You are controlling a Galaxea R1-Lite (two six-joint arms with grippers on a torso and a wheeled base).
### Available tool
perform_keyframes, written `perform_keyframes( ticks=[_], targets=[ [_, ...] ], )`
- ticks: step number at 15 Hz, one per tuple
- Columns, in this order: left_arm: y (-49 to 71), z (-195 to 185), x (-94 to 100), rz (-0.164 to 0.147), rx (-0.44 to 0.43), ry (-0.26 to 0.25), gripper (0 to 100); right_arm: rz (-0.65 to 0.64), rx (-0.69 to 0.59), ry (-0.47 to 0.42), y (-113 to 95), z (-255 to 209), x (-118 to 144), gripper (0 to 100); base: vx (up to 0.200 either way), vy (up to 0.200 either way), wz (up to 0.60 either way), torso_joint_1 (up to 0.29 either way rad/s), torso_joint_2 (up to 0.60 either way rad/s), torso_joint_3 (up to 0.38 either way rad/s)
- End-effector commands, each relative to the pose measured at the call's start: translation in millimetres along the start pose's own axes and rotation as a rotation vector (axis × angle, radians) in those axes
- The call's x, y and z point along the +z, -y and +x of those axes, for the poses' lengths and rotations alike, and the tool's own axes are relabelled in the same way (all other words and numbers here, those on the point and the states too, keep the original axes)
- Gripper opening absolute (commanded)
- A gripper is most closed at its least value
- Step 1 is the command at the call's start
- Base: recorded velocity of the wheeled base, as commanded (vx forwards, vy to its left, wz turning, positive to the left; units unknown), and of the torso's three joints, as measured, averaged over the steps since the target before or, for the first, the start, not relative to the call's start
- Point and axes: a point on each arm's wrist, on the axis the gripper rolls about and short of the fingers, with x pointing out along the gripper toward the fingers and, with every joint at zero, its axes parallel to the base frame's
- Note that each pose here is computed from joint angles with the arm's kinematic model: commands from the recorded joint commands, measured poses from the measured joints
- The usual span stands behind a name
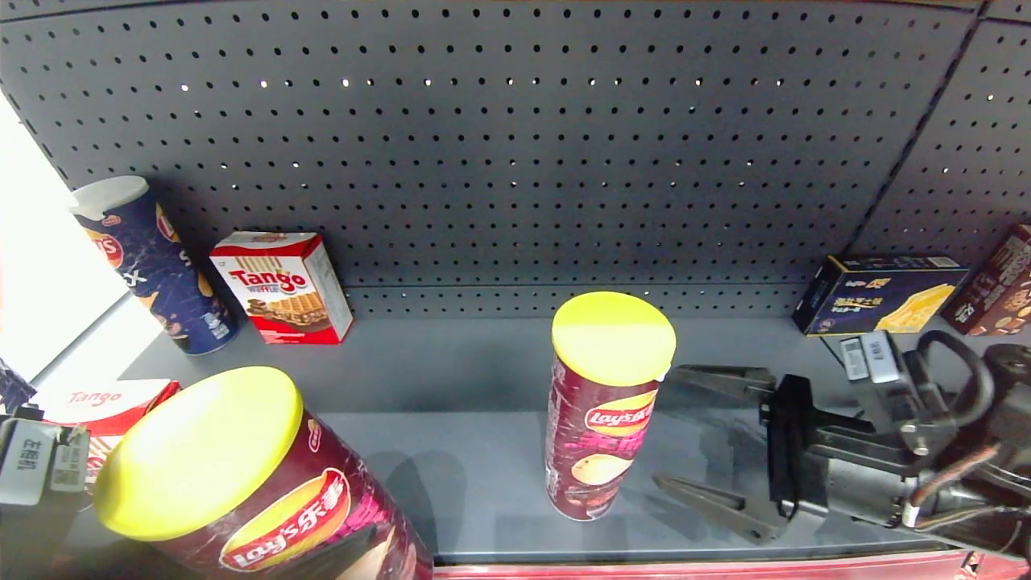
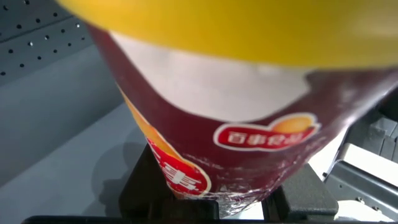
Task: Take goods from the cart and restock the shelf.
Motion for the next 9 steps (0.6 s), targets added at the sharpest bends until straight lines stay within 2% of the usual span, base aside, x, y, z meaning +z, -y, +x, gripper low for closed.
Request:
perform_keyframes(
  ticks=[1,5,7,9],
  targets=[
    [1.0,-3.6,-2.5,0.0,0.0,0.001,0,-0.064,-0.115,0.053,-14.3,-48.6,21.3,100,0.0,0.0,0.0,0.0,0.0,0.0],
    [2.1,-8.7,-3.4,0.003,0.002,0.013,0,-0.091,-0.499,0.035,-34.6,-97.6,31.9,100,0.0,0.0,0.0,0.0,0.0,0.0],
    [1.8,-8.4,-2.1,0.004,0.003,0.017,0,-0.082,-0.634,0.009,-56.7,-123.1,28.1,100,0.0,0.0,0.0,0.0,0.0,0.0],
    [1.7,-7.8,-0.1,0.005,0.002,0.023,0,-0.051,-0.795,-0.055,-81.5,-148.1,21.0,100,0.0,0.0,0.0,0.0,0.0,0.0]
  ],
)
